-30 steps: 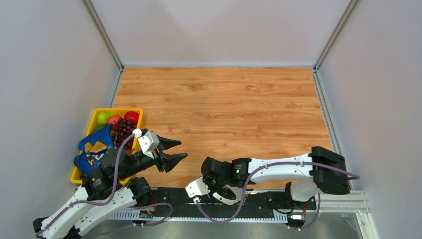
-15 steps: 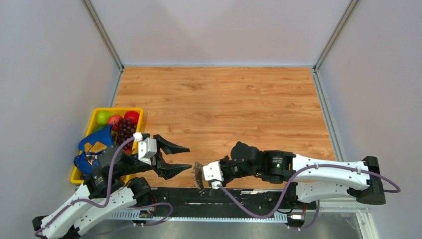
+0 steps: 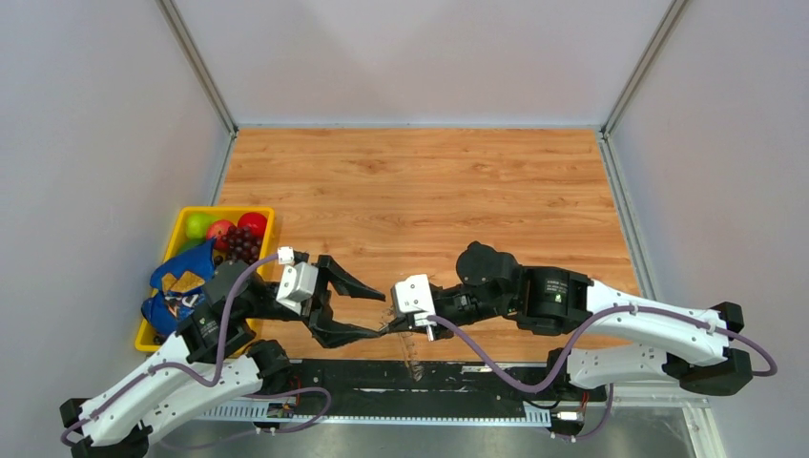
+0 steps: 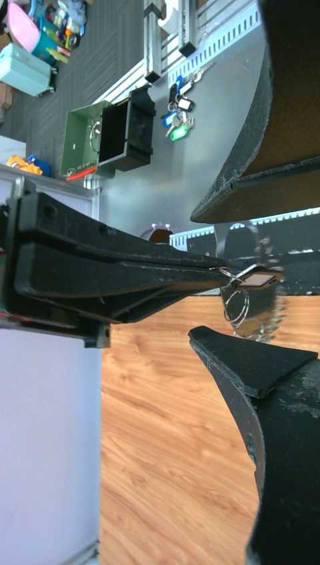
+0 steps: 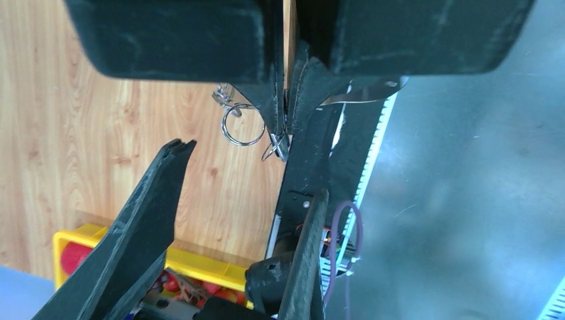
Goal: Put the keys on the keyring
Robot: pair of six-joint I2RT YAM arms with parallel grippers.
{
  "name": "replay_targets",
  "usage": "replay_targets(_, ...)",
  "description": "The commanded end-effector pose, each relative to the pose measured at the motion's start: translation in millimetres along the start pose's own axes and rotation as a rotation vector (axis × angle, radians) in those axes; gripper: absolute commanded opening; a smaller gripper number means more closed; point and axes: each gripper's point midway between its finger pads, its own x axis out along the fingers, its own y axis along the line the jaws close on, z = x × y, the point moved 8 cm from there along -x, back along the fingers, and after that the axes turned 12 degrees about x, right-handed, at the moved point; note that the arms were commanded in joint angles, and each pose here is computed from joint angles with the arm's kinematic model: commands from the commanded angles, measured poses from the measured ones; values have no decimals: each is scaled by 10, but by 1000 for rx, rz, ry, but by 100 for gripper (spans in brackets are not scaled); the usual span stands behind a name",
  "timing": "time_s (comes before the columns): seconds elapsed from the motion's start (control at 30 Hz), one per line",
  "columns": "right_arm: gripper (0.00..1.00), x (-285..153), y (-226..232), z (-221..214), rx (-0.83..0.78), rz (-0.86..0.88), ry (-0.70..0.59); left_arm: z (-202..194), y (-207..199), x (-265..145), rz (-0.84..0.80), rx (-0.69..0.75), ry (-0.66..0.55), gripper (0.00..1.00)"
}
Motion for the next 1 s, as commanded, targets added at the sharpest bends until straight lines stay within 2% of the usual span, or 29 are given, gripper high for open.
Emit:
replay_targets(0.0,0,-105,93,169,84,69,-29,311,-26,29,-73,79,-104,69)
replay_targets(0.23,0,-145,90,282,125,69,-57,305,-73,44,-134,59,-109,66)
replay_targets(0.8,0,-166,90,540,133,78,-123,198,-57,68,-133,44,-83,62)
replay_targets(0.93,0,-169,78,582,129,71,-138,182,-52,83,-140,40,-83,55)
replay_targets(0.97,0,-171,80,593,128,71,-142,180,-51,86,-141,39,-82,50)
